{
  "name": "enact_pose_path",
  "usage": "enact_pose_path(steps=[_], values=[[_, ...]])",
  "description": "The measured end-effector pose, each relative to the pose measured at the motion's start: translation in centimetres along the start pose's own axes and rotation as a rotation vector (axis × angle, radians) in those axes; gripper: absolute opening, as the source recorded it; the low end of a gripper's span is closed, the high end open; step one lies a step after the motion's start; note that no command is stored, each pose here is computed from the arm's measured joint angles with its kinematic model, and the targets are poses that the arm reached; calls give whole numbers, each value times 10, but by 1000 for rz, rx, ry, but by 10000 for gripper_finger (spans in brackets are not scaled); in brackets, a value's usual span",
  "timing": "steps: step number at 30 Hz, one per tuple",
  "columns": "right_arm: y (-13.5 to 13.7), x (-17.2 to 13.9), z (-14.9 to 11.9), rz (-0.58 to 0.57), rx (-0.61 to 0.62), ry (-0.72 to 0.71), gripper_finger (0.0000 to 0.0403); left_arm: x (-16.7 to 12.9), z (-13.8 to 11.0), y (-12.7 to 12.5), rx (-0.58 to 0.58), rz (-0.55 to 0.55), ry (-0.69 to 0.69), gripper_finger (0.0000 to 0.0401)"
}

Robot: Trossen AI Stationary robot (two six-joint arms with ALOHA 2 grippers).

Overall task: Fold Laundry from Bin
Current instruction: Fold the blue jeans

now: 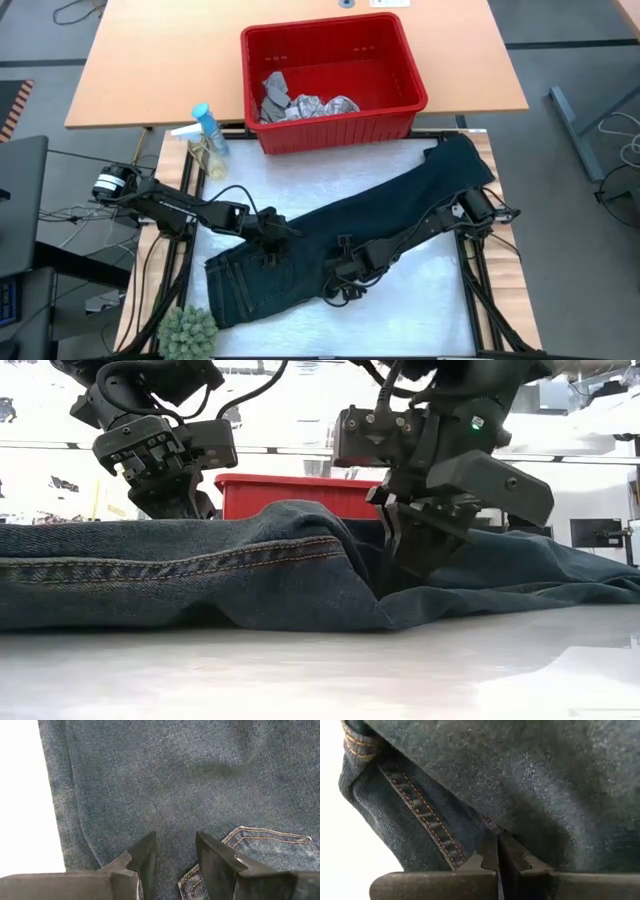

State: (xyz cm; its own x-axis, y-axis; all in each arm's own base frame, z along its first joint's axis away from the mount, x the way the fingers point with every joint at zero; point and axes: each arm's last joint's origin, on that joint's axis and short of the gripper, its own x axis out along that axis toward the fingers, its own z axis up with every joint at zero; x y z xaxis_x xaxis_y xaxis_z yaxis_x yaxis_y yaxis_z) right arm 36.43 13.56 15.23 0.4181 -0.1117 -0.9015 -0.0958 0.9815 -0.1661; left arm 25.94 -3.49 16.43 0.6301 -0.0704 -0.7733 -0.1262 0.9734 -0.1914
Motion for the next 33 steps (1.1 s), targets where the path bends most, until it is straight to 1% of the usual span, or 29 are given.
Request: enact_pose_path(steps=[7, 11, 14, 17, 19, 21, 23, 24, 28, 33], values=[[3, -11, 9, -2, -8, -3, 20, 0, 0, 0, 27, 0, -1, 123], [2, -17, 12, -9, -16, 27, 20, 1, 0, 0, 38, 7, 2, 123], [3, -24, 14, -16, -31, 56, 20, 10, -5, 2, 41, 26, 48, 121], [6, -31, 16, -36, -50, 65, 20, 29, -17, 4, 48, -4, 157, 103], [9, -33, 16, -34, -49, 66, 20, 40, -20, 4, 49, -35, 188, 79], [11, -33, 15, -32, -33, 69, 20, 46, -21, 4, 48, -37, 194, 50], [15, -35, 13, -31, -27, 77, 20, 47, -22, 4, 54, -26, 189, 19], [16, -35, 12, -30, -25, 82, 20, 47, -21, 6, 56, -16, 185, 11], [26, -38, 8, -26, -36, 94, 20, 46, -20, 10, 52, -19, 189, 7], [37, -42, 3, 8, -44, 115, 20, 46, -20, 11, 60, -23, 191, 2]])
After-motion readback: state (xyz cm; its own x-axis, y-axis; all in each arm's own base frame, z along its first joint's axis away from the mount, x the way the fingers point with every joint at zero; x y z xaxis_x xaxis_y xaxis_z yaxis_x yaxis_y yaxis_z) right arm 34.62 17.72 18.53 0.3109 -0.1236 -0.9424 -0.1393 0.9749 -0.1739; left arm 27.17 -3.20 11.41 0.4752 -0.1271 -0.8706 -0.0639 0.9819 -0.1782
